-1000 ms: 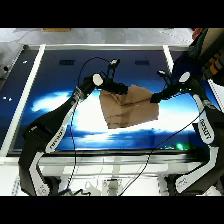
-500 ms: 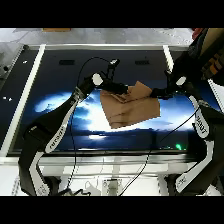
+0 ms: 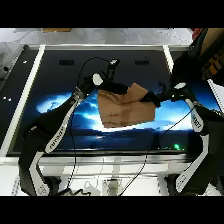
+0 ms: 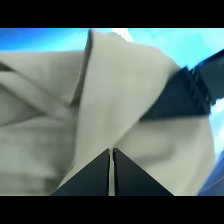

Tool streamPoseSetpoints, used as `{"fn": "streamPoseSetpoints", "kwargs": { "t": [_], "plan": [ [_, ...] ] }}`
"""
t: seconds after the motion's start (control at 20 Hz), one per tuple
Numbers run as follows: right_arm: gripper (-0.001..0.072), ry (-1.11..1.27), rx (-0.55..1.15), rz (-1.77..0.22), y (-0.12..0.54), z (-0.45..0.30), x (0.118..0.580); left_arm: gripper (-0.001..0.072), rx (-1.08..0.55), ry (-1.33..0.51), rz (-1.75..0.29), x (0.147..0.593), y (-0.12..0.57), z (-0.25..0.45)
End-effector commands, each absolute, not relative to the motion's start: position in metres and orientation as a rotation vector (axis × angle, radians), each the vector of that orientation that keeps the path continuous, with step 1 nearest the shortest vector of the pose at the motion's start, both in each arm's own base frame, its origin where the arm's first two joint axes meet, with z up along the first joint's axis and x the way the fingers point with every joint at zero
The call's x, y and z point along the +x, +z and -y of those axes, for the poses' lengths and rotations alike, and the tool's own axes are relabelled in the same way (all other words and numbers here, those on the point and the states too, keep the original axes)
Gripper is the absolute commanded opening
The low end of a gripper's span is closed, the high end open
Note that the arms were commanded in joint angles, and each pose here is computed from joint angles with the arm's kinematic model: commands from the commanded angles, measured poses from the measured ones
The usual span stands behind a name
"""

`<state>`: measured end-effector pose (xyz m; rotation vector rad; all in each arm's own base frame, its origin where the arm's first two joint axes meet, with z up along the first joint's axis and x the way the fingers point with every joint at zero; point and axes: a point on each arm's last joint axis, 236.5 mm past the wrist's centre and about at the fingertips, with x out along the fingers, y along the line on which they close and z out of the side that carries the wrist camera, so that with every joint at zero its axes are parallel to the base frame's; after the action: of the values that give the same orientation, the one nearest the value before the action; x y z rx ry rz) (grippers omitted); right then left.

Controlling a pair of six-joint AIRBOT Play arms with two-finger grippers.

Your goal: Fold the clothes and pants, and hang the long-sleeved shirts on hangers.

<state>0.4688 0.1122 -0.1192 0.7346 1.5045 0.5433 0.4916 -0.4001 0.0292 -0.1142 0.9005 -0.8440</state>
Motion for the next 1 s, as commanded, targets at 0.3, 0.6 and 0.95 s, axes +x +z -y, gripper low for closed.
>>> {"fn": "streamPoseSetpoints", "kwargs": {
  "t": [0.3,0.6,0.95],
  "plan": [
    [0.0024,0.759,0.549,-1.332,-0.075,-0.207,0.497,0.0012,0.073,-0.802,-1.017,0.482,0.012,0.351],
    [0.0022,0.910,0.552,-1.167,0.087,-0.159,0.501,0.0012,0.146,-0.689,-0.925,0.489,0.104,0.268],
    [0.0022,0.548,0.740,-0.836,0.243,0.020,0.476,0.0012,0.190,-0.703,-0.747,0.421,0.240,0.226]
  ]
}}
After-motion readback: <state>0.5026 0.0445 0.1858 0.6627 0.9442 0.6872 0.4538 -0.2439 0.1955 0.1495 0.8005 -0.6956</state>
